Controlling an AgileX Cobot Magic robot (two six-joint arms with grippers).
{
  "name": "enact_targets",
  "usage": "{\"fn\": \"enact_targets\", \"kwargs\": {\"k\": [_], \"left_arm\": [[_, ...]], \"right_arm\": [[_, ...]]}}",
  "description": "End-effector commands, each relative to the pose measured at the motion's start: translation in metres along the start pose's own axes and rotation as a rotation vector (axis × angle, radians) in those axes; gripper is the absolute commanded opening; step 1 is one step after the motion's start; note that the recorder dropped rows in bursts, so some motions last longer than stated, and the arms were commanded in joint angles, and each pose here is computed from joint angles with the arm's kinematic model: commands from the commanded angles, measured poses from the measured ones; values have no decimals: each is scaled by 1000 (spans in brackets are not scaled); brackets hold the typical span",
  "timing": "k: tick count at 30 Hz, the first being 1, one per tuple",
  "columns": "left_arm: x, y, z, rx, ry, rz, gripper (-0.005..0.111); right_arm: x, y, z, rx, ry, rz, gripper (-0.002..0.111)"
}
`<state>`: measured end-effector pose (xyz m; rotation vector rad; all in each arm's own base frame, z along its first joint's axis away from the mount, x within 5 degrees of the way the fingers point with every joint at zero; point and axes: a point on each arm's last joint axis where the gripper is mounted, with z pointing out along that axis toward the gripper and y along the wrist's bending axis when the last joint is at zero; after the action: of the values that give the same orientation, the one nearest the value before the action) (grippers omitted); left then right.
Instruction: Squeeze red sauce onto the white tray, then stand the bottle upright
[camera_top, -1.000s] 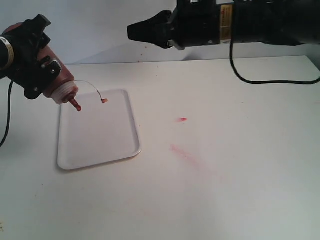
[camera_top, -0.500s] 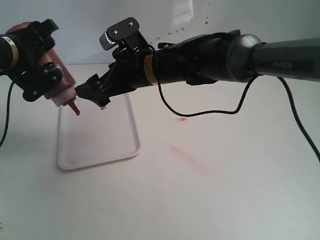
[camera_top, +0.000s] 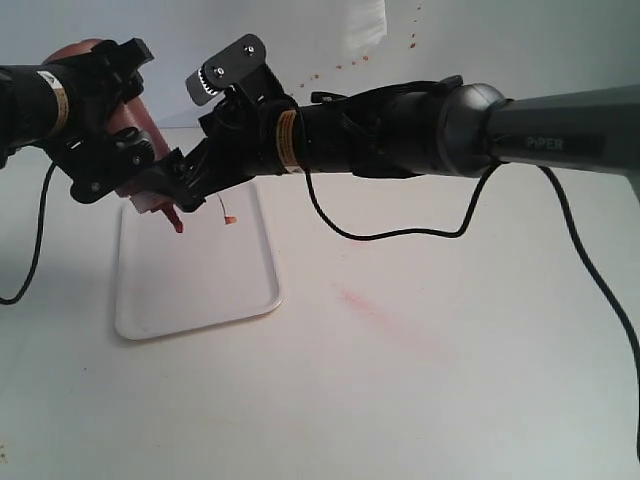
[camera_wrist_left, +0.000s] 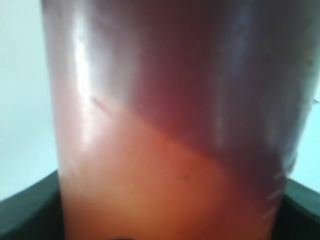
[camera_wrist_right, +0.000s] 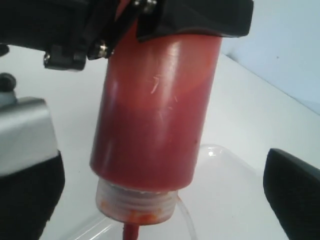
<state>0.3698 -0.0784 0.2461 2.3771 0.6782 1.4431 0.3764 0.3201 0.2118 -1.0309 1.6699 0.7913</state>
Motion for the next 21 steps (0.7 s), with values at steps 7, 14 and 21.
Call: {"fn": "enact_targets", "kwargs": {"k": [7, 14, 21], "left_arm": [[12, 9, -14, -40, 34, -9, 0], [13, 9, -14, -42, 35, -9, 0], [12, 9, -14, -47, 29, -9, 0]], "right_arm": [[9, 3, 14, -32, -93, 61, 105], [0, -6, 34, -65, -159, 130, 105], [-10, 0, 55, -126, -150, 79, 105]]}}
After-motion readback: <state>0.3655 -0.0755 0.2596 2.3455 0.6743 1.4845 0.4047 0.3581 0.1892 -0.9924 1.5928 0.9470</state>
